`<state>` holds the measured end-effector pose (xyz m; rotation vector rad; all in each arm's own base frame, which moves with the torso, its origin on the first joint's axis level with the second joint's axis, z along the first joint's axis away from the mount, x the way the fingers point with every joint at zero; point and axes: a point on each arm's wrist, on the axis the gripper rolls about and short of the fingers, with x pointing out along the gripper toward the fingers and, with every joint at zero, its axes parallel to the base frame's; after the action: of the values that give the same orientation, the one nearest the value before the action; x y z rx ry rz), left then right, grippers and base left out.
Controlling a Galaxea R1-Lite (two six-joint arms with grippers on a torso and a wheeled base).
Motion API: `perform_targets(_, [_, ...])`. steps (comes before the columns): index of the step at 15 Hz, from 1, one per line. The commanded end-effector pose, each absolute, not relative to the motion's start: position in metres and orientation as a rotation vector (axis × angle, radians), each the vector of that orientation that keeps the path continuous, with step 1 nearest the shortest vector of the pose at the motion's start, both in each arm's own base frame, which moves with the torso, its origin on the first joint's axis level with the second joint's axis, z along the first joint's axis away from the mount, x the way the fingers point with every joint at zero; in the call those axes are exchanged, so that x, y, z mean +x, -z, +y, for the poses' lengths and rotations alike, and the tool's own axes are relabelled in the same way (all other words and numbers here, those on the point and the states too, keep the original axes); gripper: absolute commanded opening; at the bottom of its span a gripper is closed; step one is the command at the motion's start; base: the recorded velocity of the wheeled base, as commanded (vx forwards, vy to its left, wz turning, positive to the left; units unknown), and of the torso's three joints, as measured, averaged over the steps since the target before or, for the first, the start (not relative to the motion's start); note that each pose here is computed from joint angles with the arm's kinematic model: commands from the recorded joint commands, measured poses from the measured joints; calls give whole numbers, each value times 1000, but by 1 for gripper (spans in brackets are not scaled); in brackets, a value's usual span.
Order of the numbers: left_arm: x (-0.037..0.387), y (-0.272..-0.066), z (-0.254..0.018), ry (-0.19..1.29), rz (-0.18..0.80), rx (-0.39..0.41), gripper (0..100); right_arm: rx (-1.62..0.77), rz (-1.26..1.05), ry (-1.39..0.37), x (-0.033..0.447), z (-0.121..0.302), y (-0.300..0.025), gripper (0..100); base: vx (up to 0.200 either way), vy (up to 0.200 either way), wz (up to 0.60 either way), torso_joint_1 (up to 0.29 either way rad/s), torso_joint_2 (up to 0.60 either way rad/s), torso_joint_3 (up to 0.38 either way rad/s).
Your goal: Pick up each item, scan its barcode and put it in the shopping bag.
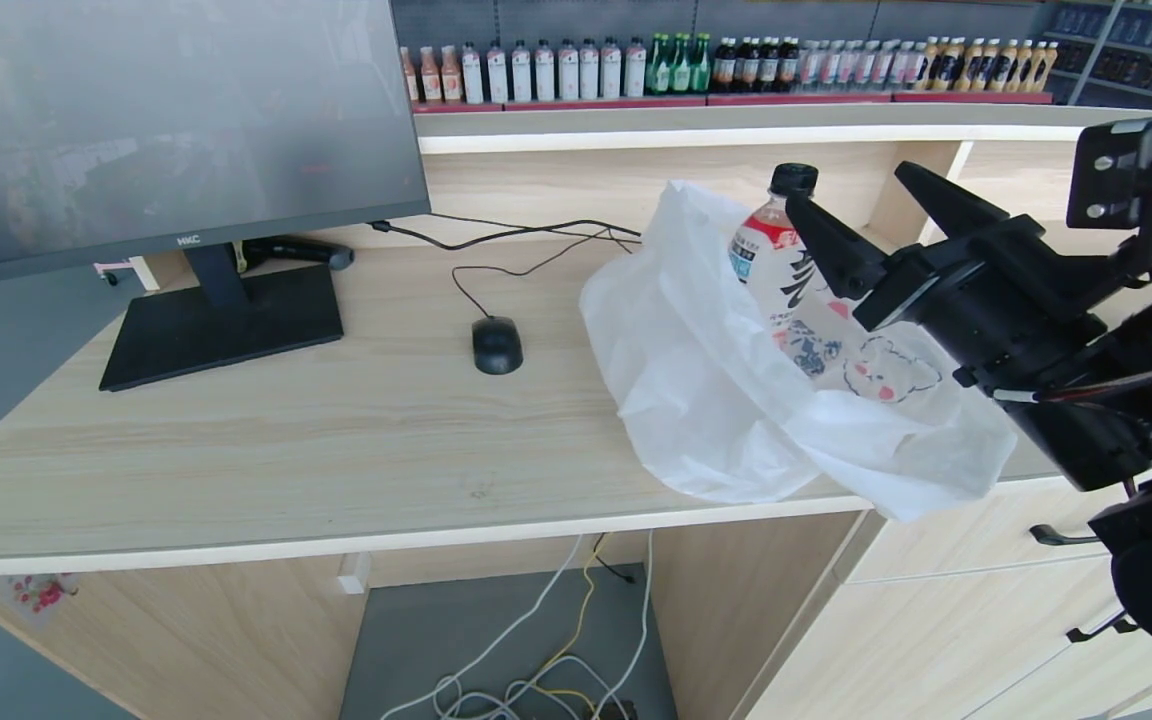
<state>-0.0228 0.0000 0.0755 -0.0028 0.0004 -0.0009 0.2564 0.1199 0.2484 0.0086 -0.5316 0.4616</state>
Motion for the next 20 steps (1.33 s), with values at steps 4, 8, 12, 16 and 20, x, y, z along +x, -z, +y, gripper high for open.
perform_targets(4, [-23, -75, 0, 2, 0, -3, 100, 8, -532, -464, 252, 118, -249, 100, -150, 0, 0, 10, 2, 8])
perform_targets(8, [-23, -75, 0, 0, 0, -3, 100, 8, -529, -462, 252, 118, -248, 100, 0, 0, 0, 0, 0, 0])
perform_targets(12, [-23, -75, 0, 2, 0, -6, 100, 7, -516, -459, 249, 116, -245, 100, 0, -150, 0, -1, 3, 3])
perform_targets(16, [-23, -75, 0, 0, 0, -6, 100, 8, -523, -457, 244, 114, -247, 100, 0, -200, 0, 13, 7, 4])
perform_targets(20, [-23, -75, 0, 0, 0, -6, 100, 7, -520, -457, 243, 113, -247, 100, 0, -200, 0, 0, 2, 5])
